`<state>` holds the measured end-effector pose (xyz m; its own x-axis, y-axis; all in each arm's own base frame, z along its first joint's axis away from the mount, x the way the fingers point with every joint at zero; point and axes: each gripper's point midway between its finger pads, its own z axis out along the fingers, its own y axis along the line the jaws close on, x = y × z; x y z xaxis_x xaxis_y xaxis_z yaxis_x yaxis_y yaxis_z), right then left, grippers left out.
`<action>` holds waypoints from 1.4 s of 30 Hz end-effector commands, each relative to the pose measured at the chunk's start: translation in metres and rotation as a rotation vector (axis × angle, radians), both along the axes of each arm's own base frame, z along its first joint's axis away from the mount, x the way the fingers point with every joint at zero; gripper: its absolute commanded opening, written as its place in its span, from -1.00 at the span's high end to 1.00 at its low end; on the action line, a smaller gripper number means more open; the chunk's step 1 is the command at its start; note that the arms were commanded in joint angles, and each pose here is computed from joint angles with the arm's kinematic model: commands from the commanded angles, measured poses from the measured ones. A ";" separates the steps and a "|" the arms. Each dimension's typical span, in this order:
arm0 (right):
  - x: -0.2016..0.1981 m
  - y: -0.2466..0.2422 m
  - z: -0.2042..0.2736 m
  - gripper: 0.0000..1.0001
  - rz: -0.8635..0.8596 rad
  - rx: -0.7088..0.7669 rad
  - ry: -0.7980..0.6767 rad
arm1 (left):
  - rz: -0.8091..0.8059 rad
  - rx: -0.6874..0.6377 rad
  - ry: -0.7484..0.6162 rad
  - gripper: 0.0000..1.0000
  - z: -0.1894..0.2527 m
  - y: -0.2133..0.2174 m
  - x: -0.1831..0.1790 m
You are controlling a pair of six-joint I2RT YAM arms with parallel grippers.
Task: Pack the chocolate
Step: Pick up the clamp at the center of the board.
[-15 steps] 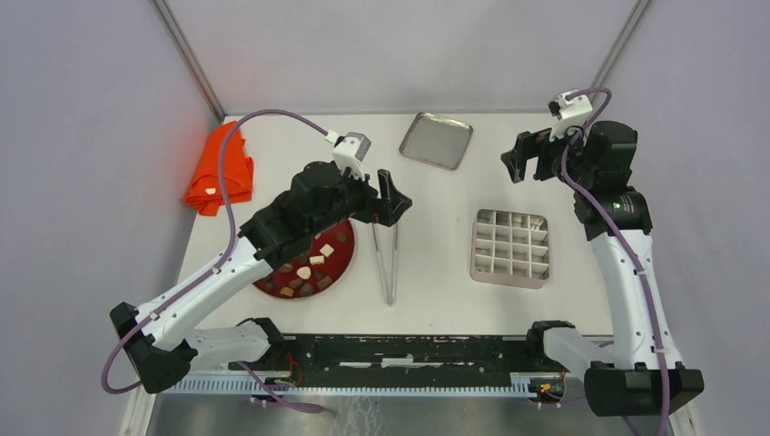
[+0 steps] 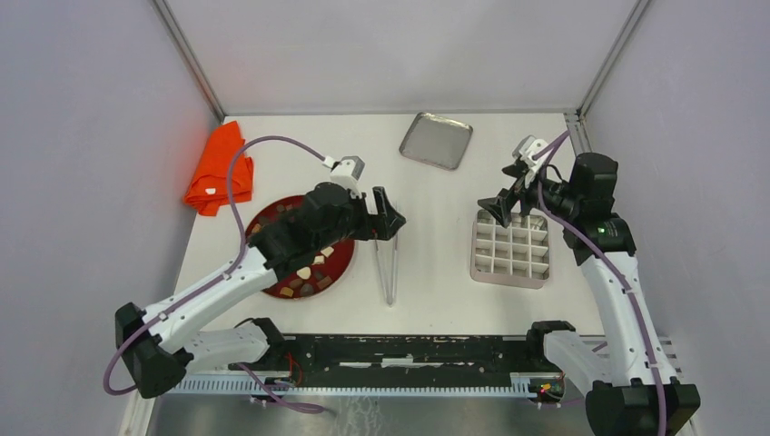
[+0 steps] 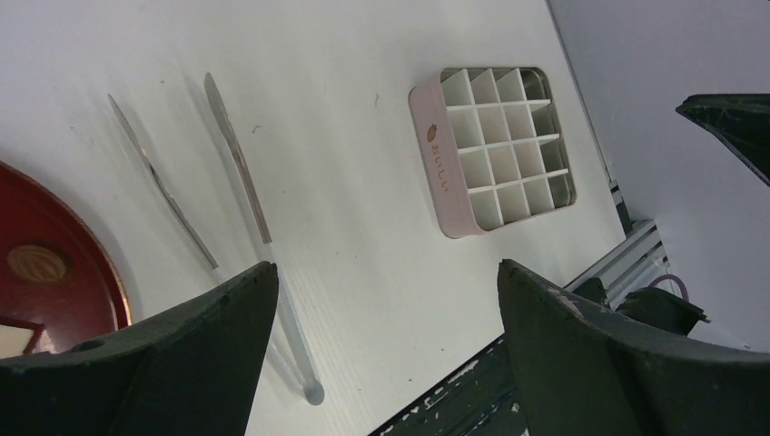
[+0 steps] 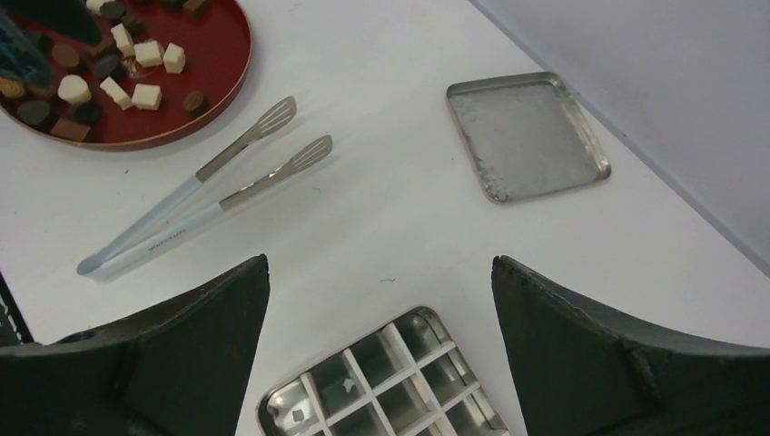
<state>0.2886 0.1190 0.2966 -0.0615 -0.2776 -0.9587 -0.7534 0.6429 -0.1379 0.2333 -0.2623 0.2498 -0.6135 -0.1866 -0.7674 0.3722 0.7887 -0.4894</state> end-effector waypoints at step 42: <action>0.000 0.005 -0.073 -0.96 0.091 -0.007 0.099 | 0.157 0.692 0.266 0.75 -0.224 -0.039 0.067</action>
